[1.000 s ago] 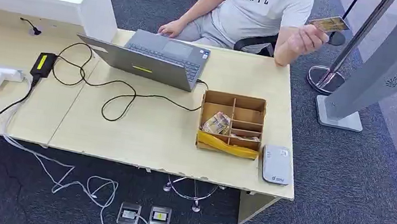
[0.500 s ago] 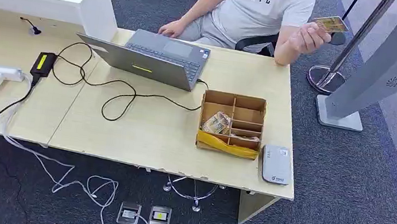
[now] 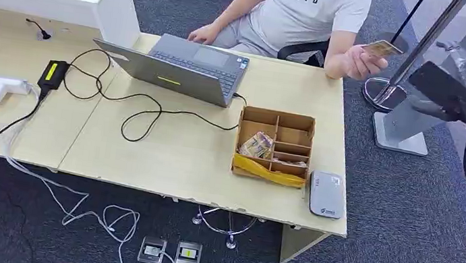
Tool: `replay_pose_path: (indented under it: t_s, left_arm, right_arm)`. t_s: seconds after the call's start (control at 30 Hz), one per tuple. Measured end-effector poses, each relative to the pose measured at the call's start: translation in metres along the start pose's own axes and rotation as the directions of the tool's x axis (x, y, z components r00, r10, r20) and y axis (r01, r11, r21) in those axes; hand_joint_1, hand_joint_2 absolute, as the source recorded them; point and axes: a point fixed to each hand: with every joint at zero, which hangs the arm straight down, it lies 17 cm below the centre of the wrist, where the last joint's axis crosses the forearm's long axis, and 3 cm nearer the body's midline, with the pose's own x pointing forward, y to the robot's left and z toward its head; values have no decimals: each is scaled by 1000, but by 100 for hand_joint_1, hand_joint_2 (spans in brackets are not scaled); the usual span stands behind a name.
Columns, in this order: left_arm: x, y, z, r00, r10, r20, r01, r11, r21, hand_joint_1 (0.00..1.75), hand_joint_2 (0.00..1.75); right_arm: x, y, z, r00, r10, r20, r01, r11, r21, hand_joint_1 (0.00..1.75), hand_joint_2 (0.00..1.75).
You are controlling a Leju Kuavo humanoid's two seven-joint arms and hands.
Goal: Pass the card to the sensor for recognition and then transmit it.
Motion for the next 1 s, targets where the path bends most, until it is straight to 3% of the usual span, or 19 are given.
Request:
replay_pose_path:
  t_s: [0.33,0.43,0.47,0.5,0.6,1.0]
  left_arm:
    - [0,-6,0,1000,-5,-1,5,1000,-3,0,0]
    - [23,-10,-3,1000,3,23,-4,1000,24,0,0]
    - [34,-14,-3,1000,4,26,-5,999,32,0,0]
    - [45,-17,-4,999,1,34,-3,999,35,0,0]
    - [67,-29,-3,998,-5,63,4,1000,19,0,0]
    - [70,-41,-2,996,-39,79,39,999,1,0,0]
  right_arm:
    - [33,65,-15,996,58,70,-60,998,30,0,175]
    - [36,79,-17,996,55,63,-58,997,47,0,175]
    - [39,84,-19,997,49,60,-53,997,54,155,175]
    - [40,88,-19,998,44,55,-47,997,60,175,175]
    - [41,97,-19,999,32,41,-34,997,65,175,175]
    - [39,101,-19,1000,3,11,-3,998,68,175,175]
